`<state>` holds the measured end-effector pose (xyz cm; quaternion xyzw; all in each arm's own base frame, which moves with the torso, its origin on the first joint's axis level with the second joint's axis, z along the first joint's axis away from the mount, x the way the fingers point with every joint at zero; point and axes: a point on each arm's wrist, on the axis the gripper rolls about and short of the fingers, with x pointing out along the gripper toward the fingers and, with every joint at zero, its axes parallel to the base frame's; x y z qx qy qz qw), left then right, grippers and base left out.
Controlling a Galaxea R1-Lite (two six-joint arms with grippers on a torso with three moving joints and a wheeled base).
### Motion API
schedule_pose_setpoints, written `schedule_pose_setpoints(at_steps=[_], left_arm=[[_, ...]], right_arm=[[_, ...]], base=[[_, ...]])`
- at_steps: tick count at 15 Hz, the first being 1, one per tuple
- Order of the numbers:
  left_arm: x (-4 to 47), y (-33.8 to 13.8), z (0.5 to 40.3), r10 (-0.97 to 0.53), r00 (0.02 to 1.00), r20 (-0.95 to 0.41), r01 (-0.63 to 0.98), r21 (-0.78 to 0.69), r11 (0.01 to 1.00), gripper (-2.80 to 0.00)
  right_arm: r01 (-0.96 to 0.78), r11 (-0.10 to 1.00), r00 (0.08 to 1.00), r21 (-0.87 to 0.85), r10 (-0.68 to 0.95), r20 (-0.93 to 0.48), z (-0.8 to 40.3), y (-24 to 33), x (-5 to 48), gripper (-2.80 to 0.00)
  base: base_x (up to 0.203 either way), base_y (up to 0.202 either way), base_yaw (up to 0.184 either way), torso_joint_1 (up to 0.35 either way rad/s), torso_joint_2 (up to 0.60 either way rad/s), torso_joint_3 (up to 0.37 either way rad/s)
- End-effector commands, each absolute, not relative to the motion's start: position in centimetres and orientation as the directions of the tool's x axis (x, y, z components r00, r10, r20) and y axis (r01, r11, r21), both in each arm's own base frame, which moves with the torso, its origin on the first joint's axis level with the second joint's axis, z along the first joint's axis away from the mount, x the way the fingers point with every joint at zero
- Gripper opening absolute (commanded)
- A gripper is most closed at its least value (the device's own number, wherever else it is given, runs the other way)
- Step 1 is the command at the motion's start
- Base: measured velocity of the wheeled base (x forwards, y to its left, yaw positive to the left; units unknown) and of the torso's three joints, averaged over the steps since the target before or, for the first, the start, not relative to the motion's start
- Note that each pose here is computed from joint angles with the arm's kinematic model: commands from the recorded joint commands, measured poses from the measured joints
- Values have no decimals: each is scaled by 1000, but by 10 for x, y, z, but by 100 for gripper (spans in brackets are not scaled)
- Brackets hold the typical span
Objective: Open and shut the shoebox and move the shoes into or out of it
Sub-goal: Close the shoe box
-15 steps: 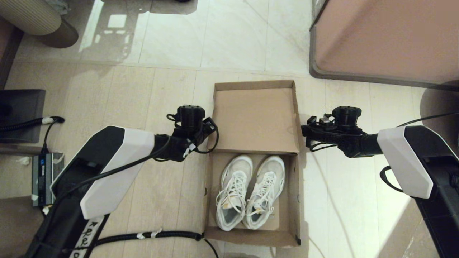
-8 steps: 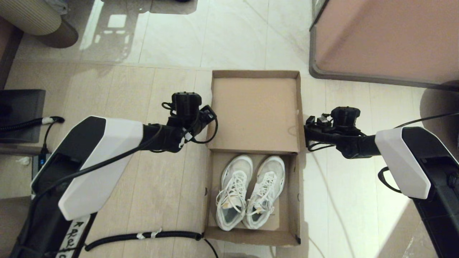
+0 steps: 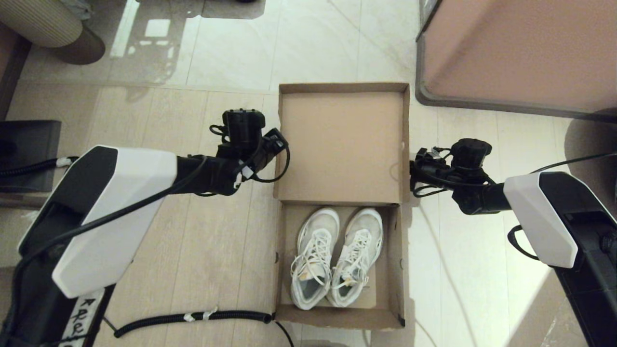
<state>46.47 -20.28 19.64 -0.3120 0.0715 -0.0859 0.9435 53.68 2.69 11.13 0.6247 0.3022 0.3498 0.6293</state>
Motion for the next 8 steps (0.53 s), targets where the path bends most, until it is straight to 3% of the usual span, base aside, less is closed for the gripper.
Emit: schedule_pose_setpoints(at_steps=[1, 8], left_arm=[[454, -200, 222, -209, 977, -38, 143, -613, 777, -280], [415, -183, 290, -210, 976, 52, 195, -628, 753, -280]], right_arm=[[-96, -30, 535, 995, 841, 77, 116, 28, 535, -280], [-131, -31, 469, 991, 879, 89, 125, 28, 532, -280]], base=[[0, 0, 0, 0, 0, 0], [0, 0, 0, 0, 0, 0]])
